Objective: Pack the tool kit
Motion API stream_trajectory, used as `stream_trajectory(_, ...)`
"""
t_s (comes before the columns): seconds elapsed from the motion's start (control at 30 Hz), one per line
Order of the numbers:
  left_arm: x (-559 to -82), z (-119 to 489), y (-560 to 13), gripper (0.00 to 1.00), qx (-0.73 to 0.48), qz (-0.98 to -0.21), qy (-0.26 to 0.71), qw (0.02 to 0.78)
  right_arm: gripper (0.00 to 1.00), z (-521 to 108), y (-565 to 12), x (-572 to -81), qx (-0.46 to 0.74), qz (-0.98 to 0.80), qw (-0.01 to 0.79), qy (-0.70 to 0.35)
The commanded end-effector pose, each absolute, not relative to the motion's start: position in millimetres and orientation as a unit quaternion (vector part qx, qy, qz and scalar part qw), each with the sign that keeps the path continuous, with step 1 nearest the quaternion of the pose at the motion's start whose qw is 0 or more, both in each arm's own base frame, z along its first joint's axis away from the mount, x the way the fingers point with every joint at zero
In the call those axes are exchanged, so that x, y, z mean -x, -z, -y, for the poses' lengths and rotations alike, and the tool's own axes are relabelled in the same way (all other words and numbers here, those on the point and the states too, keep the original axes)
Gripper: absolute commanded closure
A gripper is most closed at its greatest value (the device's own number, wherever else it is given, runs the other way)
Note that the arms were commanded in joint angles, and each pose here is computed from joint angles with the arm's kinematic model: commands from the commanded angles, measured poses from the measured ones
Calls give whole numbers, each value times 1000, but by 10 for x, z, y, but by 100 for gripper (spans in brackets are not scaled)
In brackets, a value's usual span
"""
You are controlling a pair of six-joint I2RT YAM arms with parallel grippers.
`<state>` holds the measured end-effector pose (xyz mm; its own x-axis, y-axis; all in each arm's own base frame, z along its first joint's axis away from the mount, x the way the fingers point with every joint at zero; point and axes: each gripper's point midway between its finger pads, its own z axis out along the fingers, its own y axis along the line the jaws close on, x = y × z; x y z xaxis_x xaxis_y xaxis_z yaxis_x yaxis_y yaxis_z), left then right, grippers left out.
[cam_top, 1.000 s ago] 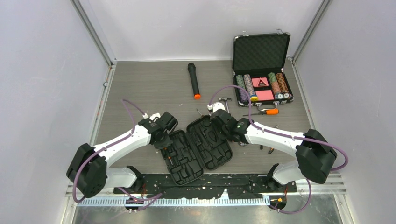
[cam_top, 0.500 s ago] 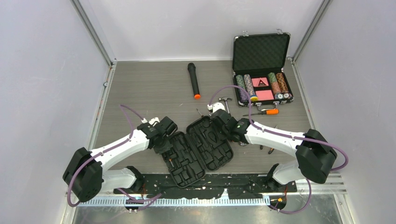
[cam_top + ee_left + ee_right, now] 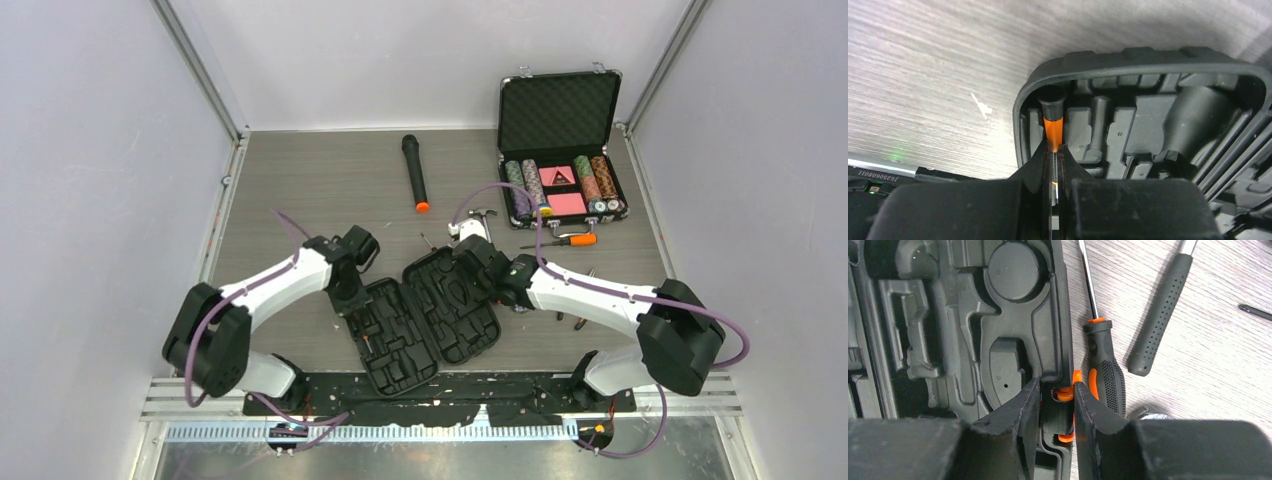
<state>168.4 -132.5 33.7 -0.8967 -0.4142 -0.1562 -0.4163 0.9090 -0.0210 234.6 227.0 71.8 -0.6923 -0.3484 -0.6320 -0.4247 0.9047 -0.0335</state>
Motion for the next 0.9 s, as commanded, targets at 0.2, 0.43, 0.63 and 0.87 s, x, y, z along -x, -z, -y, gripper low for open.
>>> stream_trajectory(0.2,-2710,1269,-288,100,171,-972,11,161,76,-2406,-953,-2296,161,-911,358,-128)
stream_trajectory(0.43,-2776,1229,-320,98,161,-972,20,167,71,-2582,-1055,-2278,133,-907,357,-180)
stream_trajectory(0.63,-2732,1178,-570,82,161,-965,34,204,70,-2600,-1124,-2321,120,-904,367,-184)
stream_trajectory(0.87,-2708,1141,-905,69,158,-955,52,247,70,-2527,-1126,-2375,110,-906,376,-162)
